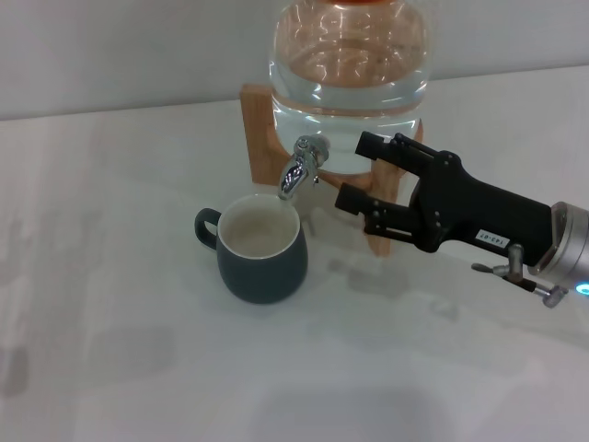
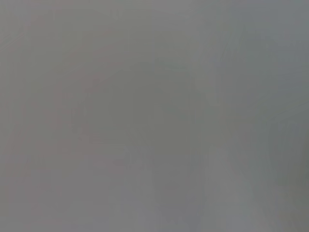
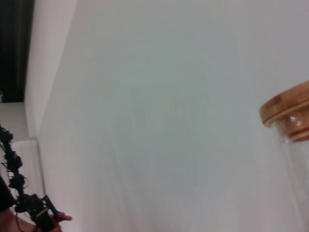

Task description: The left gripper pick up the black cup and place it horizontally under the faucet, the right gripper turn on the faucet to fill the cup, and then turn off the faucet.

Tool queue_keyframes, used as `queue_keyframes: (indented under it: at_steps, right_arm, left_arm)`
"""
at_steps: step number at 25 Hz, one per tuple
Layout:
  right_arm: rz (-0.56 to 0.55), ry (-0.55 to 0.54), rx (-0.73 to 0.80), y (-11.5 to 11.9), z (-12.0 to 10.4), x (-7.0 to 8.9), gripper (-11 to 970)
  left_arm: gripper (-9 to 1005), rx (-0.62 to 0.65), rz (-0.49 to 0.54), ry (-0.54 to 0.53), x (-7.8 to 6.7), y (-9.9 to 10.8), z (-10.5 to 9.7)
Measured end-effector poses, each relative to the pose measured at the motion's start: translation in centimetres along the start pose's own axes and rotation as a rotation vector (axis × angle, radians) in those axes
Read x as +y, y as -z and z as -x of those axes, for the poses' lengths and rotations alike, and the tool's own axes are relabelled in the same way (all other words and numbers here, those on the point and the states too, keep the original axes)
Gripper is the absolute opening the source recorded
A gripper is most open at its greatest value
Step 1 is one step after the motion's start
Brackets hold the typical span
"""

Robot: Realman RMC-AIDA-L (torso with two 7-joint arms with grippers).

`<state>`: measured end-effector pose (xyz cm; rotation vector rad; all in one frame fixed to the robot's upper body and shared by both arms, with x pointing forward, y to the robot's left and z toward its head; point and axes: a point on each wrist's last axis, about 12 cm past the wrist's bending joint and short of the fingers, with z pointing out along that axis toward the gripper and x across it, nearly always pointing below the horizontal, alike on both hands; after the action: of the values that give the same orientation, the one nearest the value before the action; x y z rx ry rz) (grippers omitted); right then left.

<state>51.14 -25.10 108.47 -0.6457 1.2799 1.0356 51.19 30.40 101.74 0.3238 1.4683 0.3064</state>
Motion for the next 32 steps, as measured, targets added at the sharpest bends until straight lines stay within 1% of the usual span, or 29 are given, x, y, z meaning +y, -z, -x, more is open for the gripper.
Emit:
queue_keyframes:
  at_steps: [4,12,15,23,32]
  right_arm:
    - [0.038,-0.011,0.003,-0.2,-0.2,0.6,841]
    - [0.126,-0.037,0.046,-1.6,-1.0,1.6,841]
    - [0.130,-0.035,0.060,-2.1,-1.1,1.6,841]
    - [0.095,-0.026,0.115,-3.2,-1.7,0.8,841]
    - [0.081,-0.021,0.131,-3.4,-1.8,0.5,841]
  left_arm:
    - [876,0.004,-0.002,0.000,0.0,0.0,0.0]
    - [876,0.003,-0.005,0.003,-0.1,0.0,0.0]
    - [876,0.002,-0.007,0.009,-0.3,0.0,0.0]
    - [876,0.001,-0.009,0.018,-0.5,0.2,0.1]
    - [876,0.002,-0.011,0.018,-0.6,0.2,0.1]
